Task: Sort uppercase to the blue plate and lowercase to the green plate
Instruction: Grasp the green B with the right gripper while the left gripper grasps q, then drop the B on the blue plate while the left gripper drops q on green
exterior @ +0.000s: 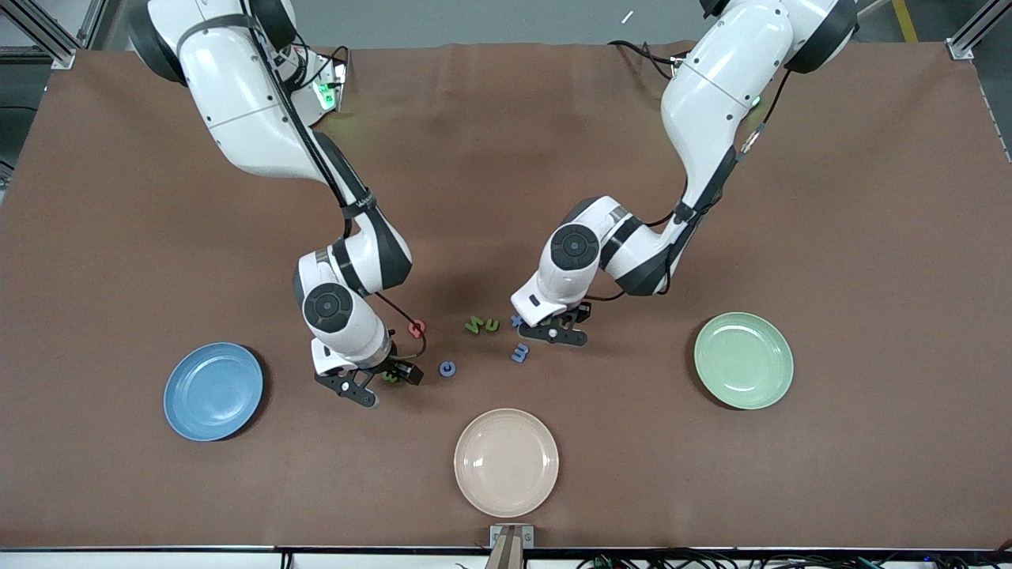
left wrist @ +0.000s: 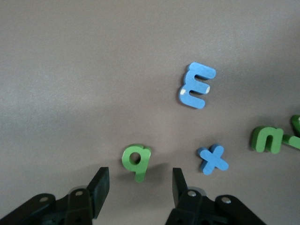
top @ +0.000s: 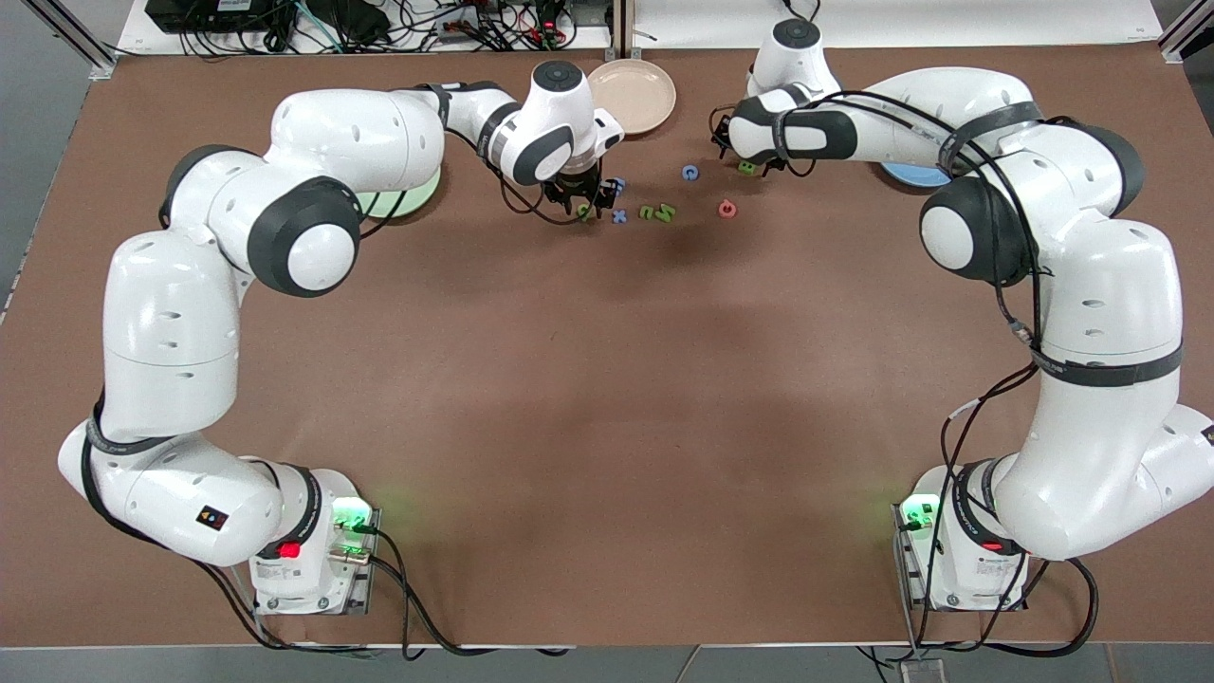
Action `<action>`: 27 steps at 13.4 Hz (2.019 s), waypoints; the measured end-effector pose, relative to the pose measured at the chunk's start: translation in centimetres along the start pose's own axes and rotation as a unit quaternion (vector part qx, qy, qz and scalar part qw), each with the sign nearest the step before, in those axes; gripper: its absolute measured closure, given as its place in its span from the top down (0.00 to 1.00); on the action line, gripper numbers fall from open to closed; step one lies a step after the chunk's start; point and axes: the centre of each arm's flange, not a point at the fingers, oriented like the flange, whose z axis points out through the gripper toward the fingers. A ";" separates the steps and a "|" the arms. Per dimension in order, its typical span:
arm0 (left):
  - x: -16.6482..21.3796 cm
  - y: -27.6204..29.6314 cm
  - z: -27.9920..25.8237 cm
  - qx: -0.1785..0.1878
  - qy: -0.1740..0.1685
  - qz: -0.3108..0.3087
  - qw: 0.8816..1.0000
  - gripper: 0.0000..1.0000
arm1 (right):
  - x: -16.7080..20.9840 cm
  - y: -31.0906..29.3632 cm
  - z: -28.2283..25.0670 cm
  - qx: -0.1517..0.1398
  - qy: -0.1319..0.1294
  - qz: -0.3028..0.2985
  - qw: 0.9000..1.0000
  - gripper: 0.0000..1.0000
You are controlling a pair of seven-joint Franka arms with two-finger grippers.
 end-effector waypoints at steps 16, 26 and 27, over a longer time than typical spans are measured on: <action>5.1 -7.8 -3.1 0.017 0.038 -0.039 0.998 0.28 | 1.0 0.2 -0.4 -0.019 -0.012 0.004 1.000 0.35; 8.9 -31.7 -7.4 0.057 0.024 -0.114 0.992 0.28 | 18.9 18.0 -7.9 -0.047 -0.073 -0.228 0.970 0.35; 8.5 -33.0 -6.9 0.059 0.016 -0.122 0.991 0.28 | 19.7 19.5 -7.7 -0.045 -0.075 -0.246 0.965 0.35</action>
